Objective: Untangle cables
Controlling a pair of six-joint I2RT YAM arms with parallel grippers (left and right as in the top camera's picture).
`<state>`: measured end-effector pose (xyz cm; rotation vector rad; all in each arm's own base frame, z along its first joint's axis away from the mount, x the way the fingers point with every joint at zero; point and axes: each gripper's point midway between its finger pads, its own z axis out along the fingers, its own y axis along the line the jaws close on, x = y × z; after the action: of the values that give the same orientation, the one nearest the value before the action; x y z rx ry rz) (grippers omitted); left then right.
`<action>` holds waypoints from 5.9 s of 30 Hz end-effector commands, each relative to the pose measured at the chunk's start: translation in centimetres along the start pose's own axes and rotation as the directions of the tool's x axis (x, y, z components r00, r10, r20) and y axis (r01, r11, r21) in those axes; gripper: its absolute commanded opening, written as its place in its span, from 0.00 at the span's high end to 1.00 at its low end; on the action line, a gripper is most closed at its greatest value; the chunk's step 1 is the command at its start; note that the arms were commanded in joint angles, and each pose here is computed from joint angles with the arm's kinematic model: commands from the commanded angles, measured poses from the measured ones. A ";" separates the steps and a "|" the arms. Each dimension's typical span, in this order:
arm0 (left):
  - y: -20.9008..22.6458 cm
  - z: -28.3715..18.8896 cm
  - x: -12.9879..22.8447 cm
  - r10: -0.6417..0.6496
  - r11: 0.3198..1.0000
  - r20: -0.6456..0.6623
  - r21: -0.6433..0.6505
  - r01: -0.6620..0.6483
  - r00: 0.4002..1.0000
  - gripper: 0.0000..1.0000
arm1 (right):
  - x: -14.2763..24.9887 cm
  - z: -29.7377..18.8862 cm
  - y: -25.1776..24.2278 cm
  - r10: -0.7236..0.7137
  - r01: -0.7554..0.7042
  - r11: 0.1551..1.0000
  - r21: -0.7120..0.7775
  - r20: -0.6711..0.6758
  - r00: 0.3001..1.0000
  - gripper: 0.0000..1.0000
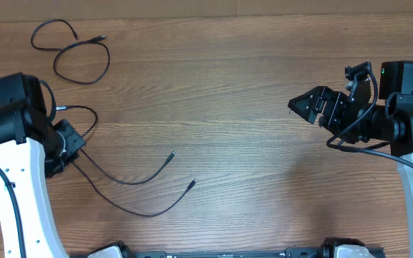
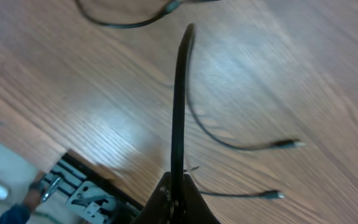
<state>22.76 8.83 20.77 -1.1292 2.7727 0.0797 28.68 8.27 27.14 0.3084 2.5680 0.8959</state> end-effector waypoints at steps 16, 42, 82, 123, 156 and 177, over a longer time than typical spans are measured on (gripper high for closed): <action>8.8 6.1 -2.2 -0.369 0.905 0.110 -0.187 0.383 0.923 0.96 | -0.6 -0.3 -0.1 -0.037 0.037 0.999 0.017 0.023 0.999 0.00; 17.6 4.2 -4.8 -0.410 0.731 0.372 -0.411 0.544 0.833 0.96 | -0.8 -0.3 0.0 -0.044 0.043 0.999 0.016 0.031 0.999 0.00; 18.4 8.7 -3.9 -0.402 0.764 0.159 -0.485 0.426 0.902 0.96 | -1.0 1.1 -1.0 -0.012 0.012 0.999 0.032 -0.012 1.000 0.00; 23.5 4.7 -16.7 -0.085 0.768 0.491 -0.522 0.371 0.867 0.00 | -1.7 1.2 -0.9 -0.017 0.017 1.000 0.026 0.006 1.000 0.00; 8.4 11.8 -6.8 -0.536 0.844 -0.054 0.004 0.537 0.843 0.96 | -0.8 1.2 -1.2 0.004 -0.003 0.999 0.038 -0.027 1.000 0.00; 9.3 20.3 -7.1 -0.569 0.822 -0.147 -0.125 0.555 0.809 0.96 | -0.7 1.2 -1.2 0.010 -0.009 0.999 0.039 -0.030 0.999 0.00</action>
<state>23.98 22.18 2.08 -2.0014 2.4630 -0.0233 29.43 8.02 25.40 0.3207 2.6284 0.8767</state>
